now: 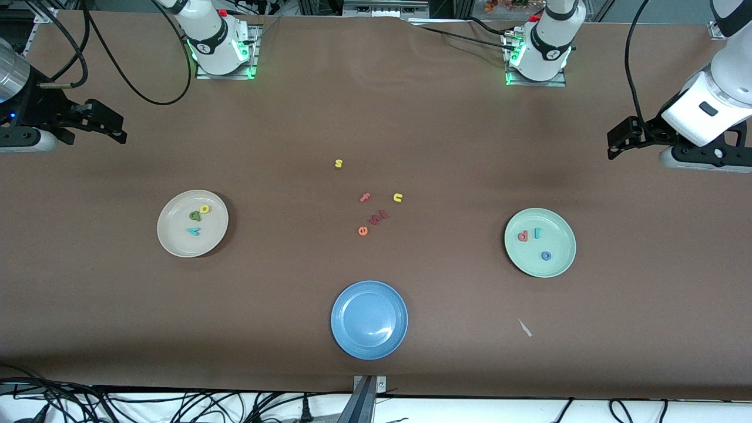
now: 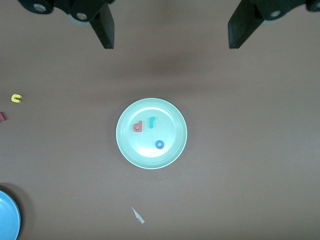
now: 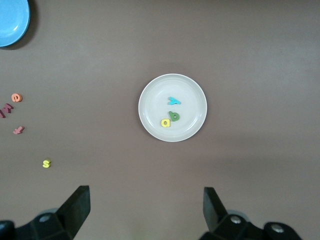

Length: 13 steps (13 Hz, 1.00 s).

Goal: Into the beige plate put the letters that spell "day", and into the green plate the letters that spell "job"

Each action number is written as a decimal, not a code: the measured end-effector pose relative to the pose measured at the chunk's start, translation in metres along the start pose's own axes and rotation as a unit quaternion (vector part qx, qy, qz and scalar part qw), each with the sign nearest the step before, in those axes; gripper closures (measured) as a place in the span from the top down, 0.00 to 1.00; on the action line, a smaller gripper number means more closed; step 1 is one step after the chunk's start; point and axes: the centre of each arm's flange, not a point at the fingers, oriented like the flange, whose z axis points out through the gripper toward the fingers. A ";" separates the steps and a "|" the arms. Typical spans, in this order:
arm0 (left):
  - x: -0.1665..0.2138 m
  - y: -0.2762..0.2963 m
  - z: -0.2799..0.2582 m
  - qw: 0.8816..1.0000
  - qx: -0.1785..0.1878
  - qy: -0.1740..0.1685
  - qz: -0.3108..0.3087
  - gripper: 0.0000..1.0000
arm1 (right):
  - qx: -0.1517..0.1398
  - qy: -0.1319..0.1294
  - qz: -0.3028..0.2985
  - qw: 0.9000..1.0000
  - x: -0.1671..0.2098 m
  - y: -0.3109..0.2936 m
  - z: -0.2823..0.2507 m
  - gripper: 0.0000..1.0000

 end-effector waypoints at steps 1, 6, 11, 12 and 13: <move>0.000 -0.002 0.000 1.000 0.000 0.000 -0.002 1.00 | 0.000 -0.001 0.000 1.000 0.000 0.000 0.001 1.00; 0.000 -0.009 0.000 1.000 0.000 0.000 -0.008 1.00 | 0.000 -0.007 0.000 1.000 -0.001 0.000 0.005 1.00; 0.001 -0.021 -0.006 1.000 0.000 0.007 -0.019 1.00 | -0.005 -0.009 0.005 1.000 -0.001 0.002 0.006 1.00; 0.001 -0.020 -0.009 1.000 0.000 0.010 -0.018 1.00 | -0.006 -0.009 0.008 1.000 -0.001 0.005 0.006 1.00; 0.001 -0.019 -0.012 1.000 0.000 0.013 -0.017 1.00 | -0.007 -0.010 0.012 1.000 -0.001 0.009 0.006 1.00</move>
